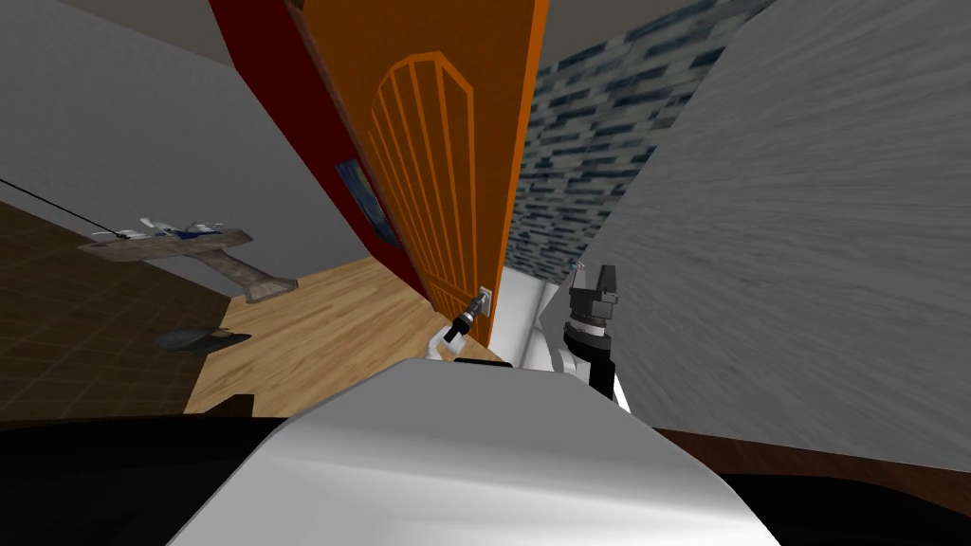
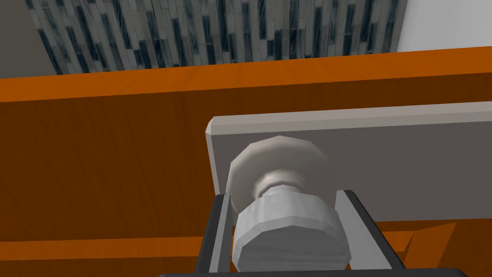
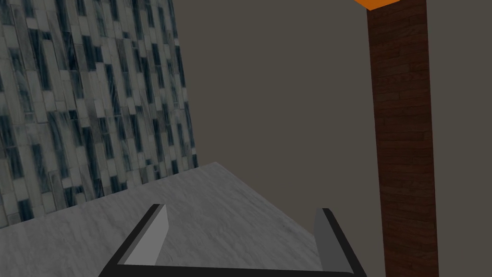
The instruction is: Push the door open
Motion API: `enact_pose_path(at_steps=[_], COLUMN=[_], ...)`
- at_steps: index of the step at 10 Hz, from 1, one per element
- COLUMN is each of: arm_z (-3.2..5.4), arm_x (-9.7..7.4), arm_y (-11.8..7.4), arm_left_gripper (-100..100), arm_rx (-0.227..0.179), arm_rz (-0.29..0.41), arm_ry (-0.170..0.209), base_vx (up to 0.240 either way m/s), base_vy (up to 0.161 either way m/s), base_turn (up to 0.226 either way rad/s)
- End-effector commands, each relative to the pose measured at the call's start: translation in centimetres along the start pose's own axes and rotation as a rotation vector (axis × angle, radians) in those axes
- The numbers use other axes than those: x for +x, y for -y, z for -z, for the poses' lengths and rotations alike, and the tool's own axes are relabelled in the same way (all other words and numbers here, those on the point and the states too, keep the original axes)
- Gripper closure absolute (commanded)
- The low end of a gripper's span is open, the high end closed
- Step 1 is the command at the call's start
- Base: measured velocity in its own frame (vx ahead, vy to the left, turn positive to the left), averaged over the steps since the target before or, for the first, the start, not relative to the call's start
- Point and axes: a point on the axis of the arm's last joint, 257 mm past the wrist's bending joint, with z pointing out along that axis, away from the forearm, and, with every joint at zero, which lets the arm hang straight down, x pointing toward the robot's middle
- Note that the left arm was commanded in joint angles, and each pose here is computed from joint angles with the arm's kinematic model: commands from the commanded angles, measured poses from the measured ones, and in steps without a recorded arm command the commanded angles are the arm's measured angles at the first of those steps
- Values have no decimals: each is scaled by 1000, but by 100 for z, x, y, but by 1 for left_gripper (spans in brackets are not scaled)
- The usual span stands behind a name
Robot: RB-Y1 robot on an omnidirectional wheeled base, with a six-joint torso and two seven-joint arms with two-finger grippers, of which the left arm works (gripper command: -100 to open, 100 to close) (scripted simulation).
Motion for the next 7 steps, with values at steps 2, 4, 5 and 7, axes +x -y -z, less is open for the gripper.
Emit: enact_pose_path(at_steps=[2, 4, 5, 7], arm_z=[-99, -153, -181, -237], arm_x=[-235, -391, -476, -649], arm_y=[83, 75, 72, 69], arm_left_gripper=[100, 100, 100, 100], arm_rx=[19, 19, 18, 18], arm_rz=[-23, -35, -41, -53], arm_ry=[32, 58, 73, 104], base_vx=[62, 69, 70, 77], base_vy=[-92, -92, -94, -100], base_turn=[3, -10, 19, 2])
